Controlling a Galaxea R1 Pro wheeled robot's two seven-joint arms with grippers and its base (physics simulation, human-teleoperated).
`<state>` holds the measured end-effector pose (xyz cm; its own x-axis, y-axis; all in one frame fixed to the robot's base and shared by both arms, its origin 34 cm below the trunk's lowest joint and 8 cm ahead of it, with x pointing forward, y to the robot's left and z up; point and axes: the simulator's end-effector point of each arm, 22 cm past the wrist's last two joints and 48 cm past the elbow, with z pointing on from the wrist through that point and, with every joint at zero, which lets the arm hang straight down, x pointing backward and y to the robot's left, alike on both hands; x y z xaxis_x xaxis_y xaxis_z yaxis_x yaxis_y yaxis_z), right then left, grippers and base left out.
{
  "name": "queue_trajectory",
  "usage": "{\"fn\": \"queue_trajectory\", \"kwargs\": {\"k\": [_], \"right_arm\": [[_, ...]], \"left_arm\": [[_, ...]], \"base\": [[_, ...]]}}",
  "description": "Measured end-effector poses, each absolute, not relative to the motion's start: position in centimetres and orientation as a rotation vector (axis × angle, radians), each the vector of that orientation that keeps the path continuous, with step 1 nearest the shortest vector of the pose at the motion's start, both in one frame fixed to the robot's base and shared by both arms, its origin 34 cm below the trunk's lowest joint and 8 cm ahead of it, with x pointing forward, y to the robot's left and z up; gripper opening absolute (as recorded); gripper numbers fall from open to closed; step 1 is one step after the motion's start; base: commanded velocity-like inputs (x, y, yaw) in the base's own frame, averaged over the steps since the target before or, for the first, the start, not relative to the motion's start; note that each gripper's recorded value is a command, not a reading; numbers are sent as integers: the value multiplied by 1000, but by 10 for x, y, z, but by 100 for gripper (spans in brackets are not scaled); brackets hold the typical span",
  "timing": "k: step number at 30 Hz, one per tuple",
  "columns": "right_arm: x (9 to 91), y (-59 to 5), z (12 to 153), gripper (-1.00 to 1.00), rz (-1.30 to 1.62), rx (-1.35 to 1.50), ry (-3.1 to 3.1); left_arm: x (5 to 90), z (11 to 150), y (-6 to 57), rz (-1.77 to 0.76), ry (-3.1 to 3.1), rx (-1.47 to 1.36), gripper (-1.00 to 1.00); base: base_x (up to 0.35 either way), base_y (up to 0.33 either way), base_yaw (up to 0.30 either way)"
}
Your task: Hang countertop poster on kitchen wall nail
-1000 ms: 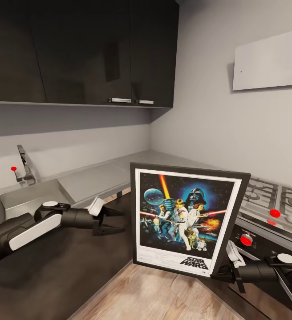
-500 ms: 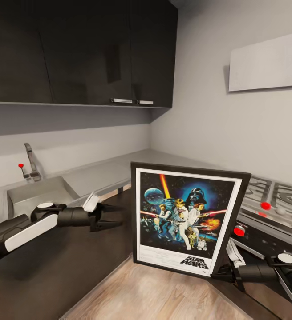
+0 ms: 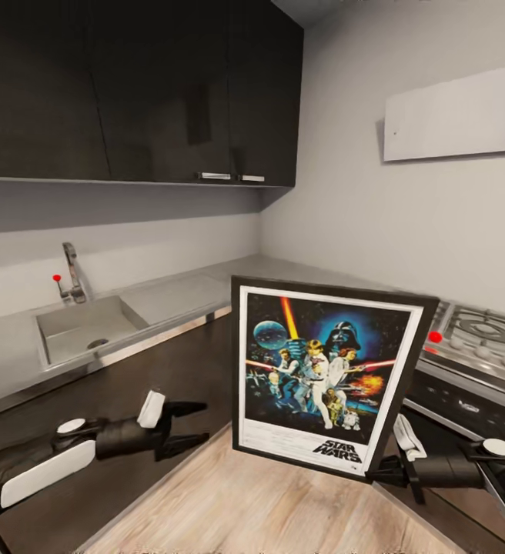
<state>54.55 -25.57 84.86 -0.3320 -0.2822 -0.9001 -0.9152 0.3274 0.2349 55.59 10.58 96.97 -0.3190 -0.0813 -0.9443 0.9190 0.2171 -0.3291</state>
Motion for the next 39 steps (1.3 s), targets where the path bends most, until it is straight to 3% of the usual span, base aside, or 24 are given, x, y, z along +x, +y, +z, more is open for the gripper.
{"fn": "queue_trajectory", "kwargs": {"k": [13, 23, 39], "right_arm": [[560, -279, 867, -100, 965, -963, 1777], [561, -281, 868, -100, 960, -955, 1776], [561, -277, 867, -100, 988, -927, 1797]], "left_arm": [[497, 765, 74, -1223, 1883, 373, 100], [488, 678, 129, -1049, 2047, 27, 100], [510, 667, 125, -991, 2030, -50, 100]], "base": [[-17, 0, 0], [0, 0, 0], [0, 0, 0]]}}
